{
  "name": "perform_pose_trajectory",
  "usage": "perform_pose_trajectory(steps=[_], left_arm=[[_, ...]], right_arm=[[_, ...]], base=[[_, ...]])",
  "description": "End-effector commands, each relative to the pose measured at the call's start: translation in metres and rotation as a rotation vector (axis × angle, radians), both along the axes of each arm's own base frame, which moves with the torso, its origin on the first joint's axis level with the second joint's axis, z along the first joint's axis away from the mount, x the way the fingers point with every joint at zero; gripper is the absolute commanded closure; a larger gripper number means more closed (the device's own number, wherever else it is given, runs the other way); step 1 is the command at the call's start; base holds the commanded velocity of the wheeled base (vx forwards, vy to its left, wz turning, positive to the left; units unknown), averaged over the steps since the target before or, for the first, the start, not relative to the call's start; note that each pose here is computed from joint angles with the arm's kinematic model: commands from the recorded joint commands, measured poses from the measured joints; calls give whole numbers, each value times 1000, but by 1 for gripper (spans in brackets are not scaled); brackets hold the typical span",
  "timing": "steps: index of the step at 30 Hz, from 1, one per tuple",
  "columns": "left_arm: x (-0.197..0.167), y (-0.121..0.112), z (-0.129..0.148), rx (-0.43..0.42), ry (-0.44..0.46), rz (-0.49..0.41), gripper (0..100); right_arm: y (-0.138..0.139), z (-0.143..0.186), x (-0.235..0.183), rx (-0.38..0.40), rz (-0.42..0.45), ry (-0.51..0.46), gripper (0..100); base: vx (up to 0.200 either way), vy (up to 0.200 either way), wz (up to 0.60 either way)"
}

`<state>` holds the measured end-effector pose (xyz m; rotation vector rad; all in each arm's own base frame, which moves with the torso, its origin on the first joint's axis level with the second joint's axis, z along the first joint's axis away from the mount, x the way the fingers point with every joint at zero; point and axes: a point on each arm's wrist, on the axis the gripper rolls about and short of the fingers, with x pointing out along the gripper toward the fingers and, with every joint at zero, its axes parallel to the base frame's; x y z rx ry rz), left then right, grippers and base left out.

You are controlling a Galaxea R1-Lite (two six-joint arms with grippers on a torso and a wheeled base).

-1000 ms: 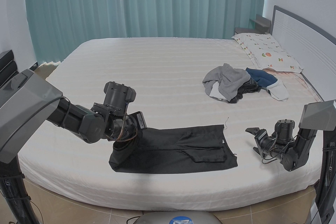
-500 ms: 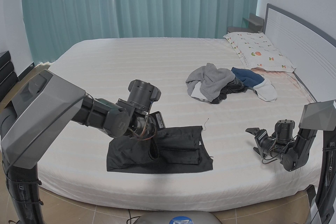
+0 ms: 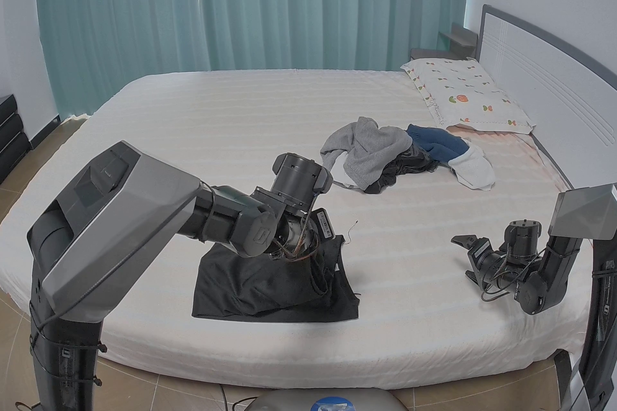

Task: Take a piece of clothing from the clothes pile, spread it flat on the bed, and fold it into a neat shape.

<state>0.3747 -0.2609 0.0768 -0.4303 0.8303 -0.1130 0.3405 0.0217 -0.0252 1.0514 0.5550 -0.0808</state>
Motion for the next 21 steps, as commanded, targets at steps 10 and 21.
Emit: perform_pose_trajectory(steps=[10,21], left_arm=[[-3,-11,-6,-4,8,-11,0],[-14,49,22,-47,33,128,0]], right_arm=[[0,-1,0,0,0,3,0],[0,-1,0,0,2,3,0]], base=[[0,0,0],[0,0,0]])
